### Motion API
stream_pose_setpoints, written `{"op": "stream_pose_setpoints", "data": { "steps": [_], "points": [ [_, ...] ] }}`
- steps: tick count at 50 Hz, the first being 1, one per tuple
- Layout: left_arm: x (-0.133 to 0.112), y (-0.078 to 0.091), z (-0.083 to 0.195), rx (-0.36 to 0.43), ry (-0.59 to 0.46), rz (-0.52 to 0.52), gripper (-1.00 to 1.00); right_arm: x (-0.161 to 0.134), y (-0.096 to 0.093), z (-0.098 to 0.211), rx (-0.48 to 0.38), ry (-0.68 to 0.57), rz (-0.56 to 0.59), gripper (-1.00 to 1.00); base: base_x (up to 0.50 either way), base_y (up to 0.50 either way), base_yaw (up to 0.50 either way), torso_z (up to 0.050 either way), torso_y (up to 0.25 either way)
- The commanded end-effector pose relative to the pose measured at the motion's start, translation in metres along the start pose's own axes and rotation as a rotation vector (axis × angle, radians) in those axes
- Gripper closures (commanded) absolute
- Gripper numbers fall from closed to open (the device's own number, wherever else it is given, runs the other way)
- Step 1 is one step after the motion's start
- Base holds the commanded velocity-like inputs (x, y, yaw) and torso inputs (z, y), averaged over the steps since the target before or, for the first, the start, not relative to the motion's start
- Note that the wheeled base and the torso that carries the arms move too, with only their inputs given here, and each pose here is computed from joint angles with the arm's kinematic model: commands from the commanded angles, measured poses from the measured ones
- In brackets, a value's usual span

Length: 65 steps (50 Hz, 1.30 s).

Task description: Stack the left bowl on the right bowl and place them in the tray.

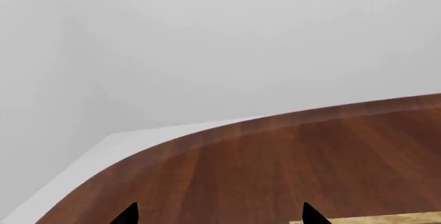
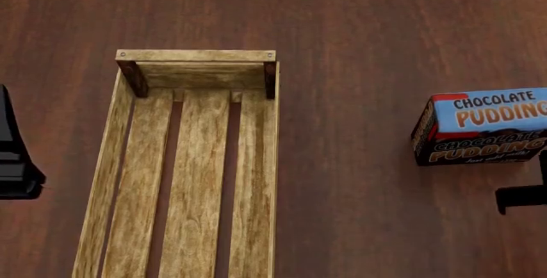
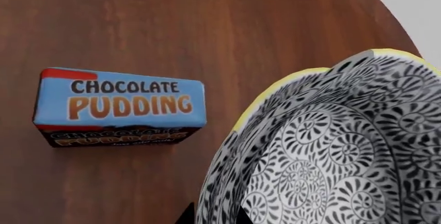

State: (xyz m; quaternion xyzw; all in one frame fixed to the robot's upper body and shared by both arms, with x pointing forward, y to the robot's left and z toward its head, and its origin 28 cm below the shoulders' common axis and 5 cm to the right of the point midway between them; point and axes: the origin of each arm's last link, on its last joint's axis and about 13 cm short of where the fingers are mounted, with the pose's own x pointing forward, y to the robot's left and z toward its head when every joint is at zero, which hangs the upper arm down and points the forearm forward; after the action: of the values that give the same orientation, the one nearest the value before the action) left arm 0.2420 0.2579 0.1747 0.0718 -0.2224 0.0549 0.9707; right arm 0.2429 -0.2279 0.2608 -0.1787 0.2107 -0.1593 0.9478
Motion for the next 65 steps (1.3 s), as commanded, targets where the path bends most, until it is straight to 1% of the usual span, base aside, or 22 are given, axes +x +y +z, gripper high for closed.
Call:
{"op": "stream_pose_setpoints", "data": {
  "steps": [1,8,15,25,29,36,39,40,48,57,65],
  "points": [
    [0.0,0.001,0.001,-0.002,-0.001,0.007,-1.0,-0.006,0.002,0.024,-0.052,-0.062,-0.044,1.0,0.0,0.0,0.0,0.0,0.0],
    [0.0,0.002,0.001,-0.003,-0.002,0.008,-1.0,-0.006,0.005,0.034,-0.091,-0.078,-0.054,1.0,0.0,0.0,0.0,0.0,0.003],
    [0.001,0.002,0.001,-0.001,-0.003,0.012,-1.0,-0.004,0.01,0.044,-0.097,-0.09,-0.032,1.0,0.0,0.0,0.0,0.0,0.0],
    [0.001,0.003,0.002,-0.002,-0.004,0.017,-1.0,-0.004,0.023,0.064,-0.175,-0.126,-0.002,1.0,0.0,0.0,0.0,0.0,0.0],
    [0.001,0.003,0.001,-0.003,-0.004,0.017,-1.0,-0.004,0.027,0.07,-0.182,-0.136,0.007,1.0,0.0,0.0,0.0,0.0,0.003],
    [0.001,0.003,0.002,-0.005,-0.005,0.018,-1.0,-0.002,0.034,0.077,-0.218,-0.141,0.02,1.0,0.0,0.0,0.0,0.0,0.0],
    [0.001,0.003,0.002,-0.006,-0.007,0.021,-1.0,-0.006,0.036,0.081,-0.241,-0.152,0.024,1.0,0.0,0.0,0.0,0.0,0.003],
    [0.002,0.004,0.002,-0.008,-0.006,0.024,-1.0,-0.007,0.038,0.083,-0.266,-0.152,0.026,1.0,0.0,0.0,0.0,0.0,0.0],
    [0.001,0.005,0.004,-0.01,-0.009,0.027,-1.0,-0.013,0.048,0.089,-0.314,-0.178,0.045,1.0,0.0,0.0,0.0,0.0,0.001],
    [0.0,0.009,0.007,-0.016,-0.016,0.042,-1.0,-0.019,0.056,0.098,-0.346,-0.216,0.072,1.0,0.0,0.0,0.0,0.0,0.0],
    [0.0,0.013,0.008,-0.022,-0.013,0.053,-1.0,-0.028,0.067,0.102,-0.401,-0.25,0.102,1.0,0.0,0.0,0.0,0.0,0.001]
  ]
}}
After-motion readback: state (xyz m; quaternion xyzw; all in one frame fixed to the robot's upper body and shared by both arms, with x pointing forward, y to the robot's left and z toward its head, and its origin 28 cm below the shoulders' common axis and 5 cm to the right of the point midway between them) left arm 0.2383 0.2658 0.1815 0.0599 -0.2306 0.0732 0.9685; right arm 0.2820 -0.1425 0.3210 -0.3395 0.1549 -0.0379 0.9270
